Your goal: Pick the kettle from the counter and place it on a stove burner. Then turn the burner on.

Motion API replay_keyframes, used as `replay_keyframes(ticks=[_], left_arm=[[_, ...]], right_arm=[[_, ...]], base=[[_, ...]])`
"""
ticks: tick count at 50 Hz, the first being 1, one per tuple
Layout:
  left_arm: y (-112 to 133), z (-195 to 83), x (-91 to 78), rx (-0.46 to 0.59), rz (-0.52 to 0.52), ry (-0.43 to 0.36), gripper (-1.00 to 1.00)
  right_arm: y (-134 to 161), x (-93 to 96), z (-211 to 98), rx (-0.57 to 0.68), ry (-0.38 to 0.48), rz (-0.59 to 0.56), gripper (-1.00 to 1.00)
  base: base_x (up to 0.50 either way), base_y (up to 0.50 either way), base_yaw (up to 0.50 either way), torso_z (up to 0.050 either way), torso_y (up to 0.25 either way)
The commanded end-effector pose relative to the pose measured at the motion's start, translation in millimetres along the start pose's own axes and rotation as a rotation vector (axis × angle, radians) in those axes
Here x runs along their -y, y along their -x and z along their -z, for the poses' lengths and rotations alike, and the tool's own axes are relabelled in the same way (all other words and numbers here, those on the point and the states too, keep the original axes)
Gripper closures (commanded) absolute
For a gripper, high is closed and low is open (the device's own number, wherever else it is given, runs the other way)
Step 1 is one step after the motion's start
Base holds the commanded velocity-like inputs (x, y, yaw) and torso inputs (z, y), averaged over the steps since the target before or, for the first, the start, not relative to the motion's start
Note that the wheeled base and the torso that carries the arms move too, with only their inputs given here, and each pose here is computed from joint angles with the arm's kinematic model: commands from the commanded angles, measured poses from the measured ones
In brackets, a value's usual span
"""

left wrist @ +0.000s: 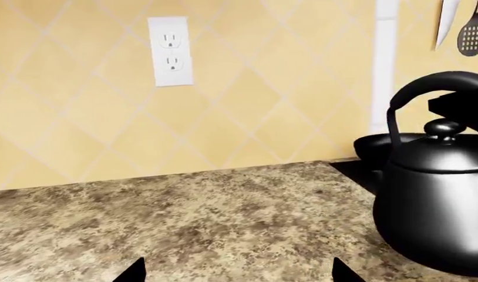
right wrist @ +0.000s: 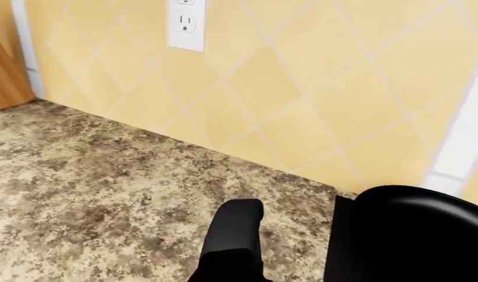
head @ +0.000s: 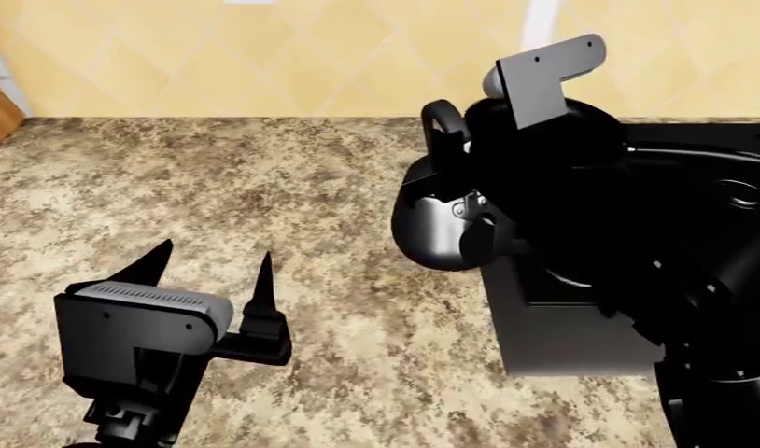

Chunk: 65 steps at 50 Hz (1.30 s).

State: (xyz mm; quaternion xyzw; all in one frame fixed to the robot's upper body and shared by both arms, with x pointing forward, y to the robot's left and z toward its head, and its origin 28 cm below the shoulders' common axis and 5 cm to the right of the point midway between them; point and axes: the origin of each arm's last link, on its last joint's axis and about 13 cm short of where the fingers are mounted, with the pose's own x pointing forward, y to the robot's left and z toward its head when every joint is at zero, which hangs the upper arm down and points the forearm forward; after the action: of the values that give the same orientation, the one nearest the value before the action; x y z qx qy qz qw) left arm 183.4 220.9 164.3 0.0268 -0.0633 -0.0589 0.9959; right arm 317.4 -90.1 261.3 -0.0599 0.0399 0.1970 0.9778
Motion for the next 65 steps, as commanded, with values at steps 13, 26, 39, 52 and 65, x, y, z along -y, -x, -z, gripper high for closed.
replay_keyframes(ticks=[13,26,39,52,65], left_arm=[[0,1,-0.4,-0.003,-0.004,0.004,-1.0],[-1,2,-0.8,-0.006,-0.002,0.004,-1.0],[-2,3,-0.6,-0.007,-0.002,0.004,-1.0],[-1,4,-0.9,-0.009,-0.007,0.004,-1.0],[-1,5,-1.5,-0.011,-0.013,0.007,-1.0]], right_arm=[[1,7.2,-10,0.062,0.014,0.057,1.0],[1,7.9,-11,0.066,0.016,0.064,1.0],[-1,9.9,-12,0.076,0.02,0.081,1.0],[-4,11.0,-12,0.094,0.016,0.094,1.0],[-10,10.2,-8,0.089,0.019,0.097,1.0]], base=[[0.0,-0.23,0.0,0.001,0.002],[0.0,-0.24,0.0,0.0,0.002],[0.0,-0.25,0.0,0.001,0.002],[0.0,-0.13,0.0,0.001,0.002],[0.0,0.0,0.0,0.001,0.002]])
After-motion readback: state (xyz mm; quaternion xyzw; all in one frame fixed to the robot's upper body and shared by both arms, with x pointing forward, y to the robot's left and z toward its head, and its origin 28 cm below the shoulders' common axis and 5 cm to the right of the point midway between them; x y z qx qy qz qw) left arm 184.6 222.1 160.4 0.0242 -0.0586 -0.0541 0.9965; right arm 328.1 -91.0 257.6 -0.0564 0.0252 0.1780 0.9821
